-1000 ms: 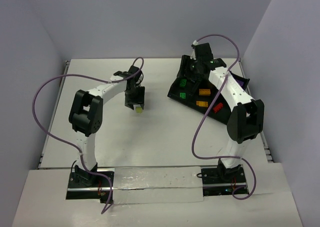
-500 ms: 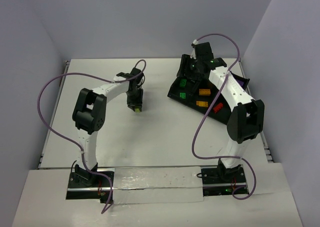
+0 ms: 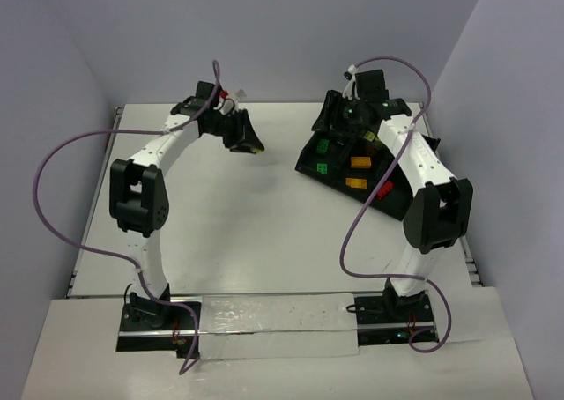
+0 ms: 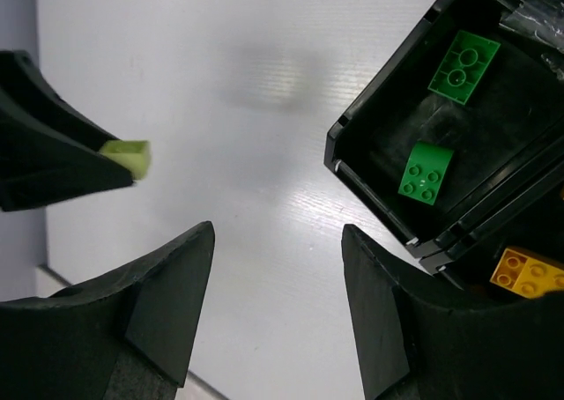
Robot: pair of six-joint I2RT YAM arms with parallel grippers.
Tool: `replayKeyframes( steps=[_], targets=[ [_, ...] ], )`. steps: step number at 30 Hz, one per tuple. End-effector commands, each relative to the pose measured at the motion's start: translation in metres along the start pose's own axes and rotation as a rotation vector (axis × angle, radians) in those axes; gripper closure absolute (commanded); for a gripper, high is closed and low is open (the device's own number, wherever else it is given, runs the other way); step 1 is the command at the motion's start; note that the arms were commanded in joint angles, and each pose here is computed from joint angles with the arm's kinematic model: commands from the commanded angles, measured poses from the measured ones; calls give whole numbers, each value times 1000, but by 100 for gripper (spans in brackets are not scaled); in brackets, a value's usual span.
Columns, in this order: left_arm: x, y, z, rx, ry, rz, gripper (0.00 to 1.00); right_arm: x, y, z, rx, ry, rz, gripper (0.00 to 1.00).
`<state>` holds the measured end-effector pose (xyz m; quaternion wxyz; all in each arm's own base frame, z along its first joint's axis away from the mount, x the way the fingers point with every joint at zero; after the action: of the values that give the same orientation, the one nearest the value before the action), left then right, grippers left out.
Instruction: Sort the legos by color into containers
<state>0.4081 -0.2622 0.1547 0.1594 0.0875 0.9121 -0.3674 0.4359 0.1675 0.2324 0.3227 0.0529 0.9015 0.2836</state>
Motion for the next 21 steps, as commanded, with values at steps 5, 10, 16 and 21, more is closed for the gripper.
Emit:
replayKeyframes(
  steps=[5, 10, 16, 21],
  targets=[
    [-43, -104, -70, 593, -164, -11, 100, -10, 34, -41, -200, -19, 48, 34],
    [-51, -114, -83, 751, -132, -173, 100, -3, 55, -49, -330, -21, -133, 38],
    [-49, -109, -78, 799, -83, -290, 100, 6, 72, -45, -352, -180, -598, 43],
    [-46, -109, -79, 827, -81, -309, 100, -4, 81, -56, -361, -443, -813, 36]
  ],
)
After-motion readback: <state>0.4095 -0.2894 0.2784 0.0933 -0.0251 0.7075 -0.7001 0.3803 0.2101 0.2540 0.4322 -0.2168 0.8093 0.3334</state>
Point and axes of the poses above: each gripper's point midway between its finger pads, its own z axis out along the fingers, its own y axis along the line the jaws close on, x = y × z, the point moved 1 cm from there along -z, back along the fingers, and after that the axes turned 5 degrees about z, right-handed, at the moved point
